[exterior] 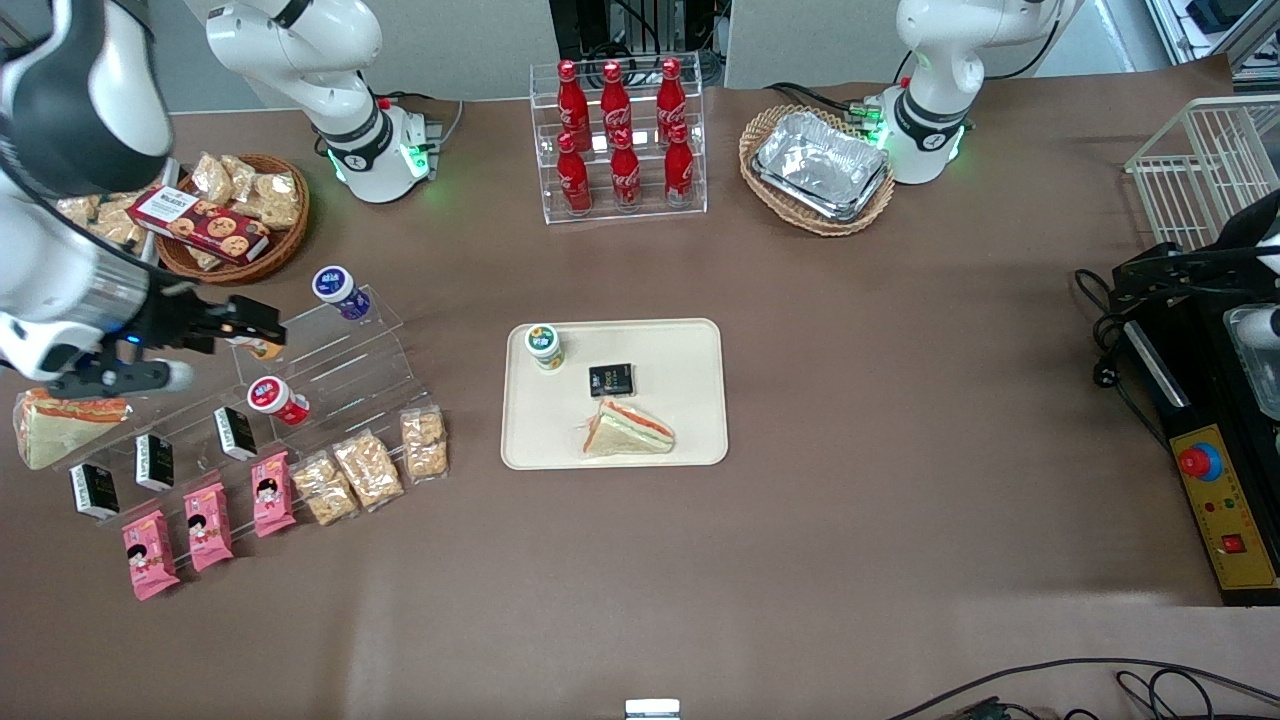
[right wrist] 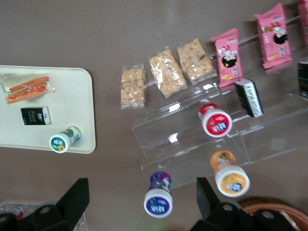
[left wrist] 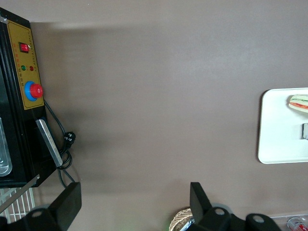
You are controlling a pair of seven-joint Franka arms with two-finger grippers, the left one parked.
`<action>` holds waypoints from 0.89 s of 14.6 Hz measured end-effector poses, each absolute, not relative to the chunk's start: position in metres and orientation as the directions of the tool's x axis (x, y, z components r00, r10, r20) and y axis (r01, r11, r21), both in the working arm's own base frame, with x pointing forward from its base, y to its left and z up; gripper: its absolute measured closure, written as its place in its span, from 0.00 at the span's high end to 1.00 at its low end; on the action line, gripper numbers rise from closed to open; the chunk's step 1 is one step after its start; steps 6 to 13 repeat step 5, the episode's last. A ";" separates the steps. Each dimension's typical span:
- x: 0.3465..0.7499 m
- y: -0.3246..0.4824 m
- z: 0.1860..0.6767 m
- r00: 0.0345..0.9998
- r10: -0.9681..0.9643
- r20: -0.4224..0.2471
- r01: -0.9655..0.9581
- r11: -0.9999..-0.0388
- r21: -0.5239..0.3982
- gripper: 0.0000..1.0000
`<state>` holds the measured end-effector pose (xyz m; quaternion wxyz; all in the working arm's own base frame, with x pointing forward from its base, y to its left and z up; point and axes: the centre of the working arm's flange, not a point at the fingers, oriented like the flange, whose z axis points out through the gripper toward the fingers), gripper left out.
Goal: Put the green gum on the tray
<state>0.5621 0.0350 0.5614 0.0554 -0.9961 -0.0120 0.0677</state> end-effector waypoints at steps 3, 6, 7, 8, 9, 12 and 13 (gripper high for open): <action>0.558 0.018 0.588 0.989 0.012 -0.149 -0.002 -0.996 -0.089 1.00; 0.555 0.006 0.600 0.988 -0.006 -0.157 -0.020 -0.996 -0.085 1.00; 0.555 0.006 0.600 0.988 -0.006 -0.157 -0.020 -0.996 -0.085 1.00; 0.555 0.006 0.600 0.988 -0.006 -0.157 -0.020 -0.996 -0.085 1.00; 0.555 0.006 0.600 0.988 -0.006 -0.157 -0.020 -0.996 -0.085 1.00; 0.555 0.006 0.600 0.988 -0.006 -0.157 -0.020 -0.996 -0.085 1.00; 0.555 0.006 0.600 0.988 -0.006 -0.157 -0.020 -0.996 -0.085 1.00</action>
